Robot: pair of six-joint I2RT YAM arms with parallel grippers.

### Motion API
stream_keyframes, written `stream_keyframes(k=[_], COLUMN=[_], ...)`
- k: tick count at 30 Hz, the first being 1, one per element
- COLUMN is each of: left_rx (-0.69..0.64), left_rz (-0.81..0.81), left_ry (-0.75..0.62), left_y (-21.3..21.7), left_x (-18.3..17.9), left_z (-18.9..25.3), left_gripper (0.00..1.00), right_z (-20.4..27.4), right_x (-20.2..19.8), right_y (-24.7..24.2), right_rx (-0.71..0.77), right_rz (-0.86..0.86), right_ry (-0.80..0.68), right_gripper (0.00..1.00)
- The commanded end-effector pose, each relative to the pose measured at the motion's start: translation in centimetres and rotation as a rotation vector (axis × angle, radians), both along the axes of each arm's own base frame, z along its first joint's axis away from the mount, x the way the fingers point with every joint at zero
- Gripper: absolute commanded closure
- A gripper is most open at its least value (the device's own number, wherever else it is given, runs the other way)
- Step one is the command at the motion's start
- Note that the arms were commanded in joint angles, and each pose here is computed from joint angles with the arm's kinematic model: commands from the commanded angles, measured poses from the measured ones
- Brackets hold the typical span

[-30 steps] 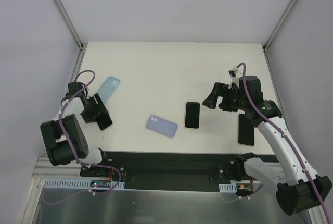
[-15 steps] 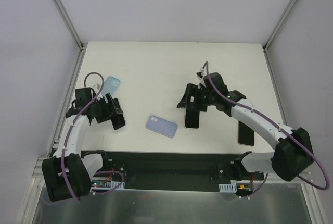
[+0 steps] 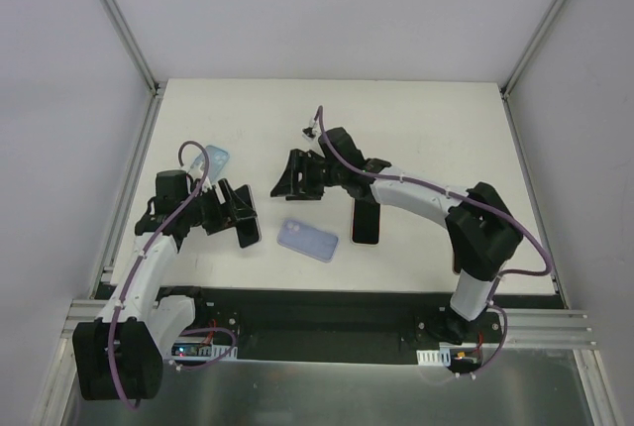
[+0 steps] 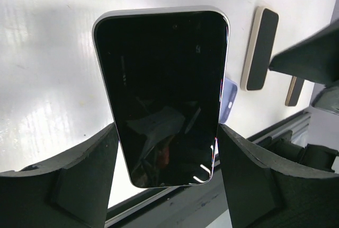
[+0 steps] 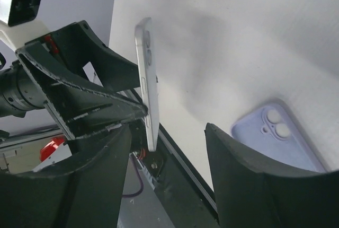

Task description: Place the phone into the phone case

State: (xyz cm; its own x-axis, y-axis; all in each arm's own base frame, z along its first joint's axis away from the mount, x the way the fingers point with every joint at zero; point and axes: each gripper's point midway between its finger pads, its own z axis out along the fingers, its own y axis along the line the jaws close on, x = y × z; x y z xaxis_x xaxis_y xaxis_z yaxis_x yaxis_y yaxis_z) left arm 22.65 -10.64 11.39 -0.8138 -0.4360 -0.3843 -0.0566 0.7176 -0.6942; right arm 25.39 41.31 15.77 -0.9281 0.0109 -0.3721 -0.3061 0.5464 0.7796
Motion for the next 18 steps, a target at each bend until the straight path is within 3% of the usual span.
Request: stream_keyframes(k=[1, 18], left_rx=[-0.075, -0.114], left_rz=[-0.066, -0.098], left_ry=[-0.071, -0.074], left_y=[-1.5, -2.6], left_x=[0.4, -0.1], left_z=[1.7, 2.0], left_gripper=[0.55, 0.56], right_z=[3.8, -0.8], right_x=[0.4, -0.7], right_y=[3.9, 7.3], right_rx=[0.132, 0.026], right_rz=[0.058, 0.110], right_ry=[-0.046, 0.017], right_gripper=[0.39, 0.49])
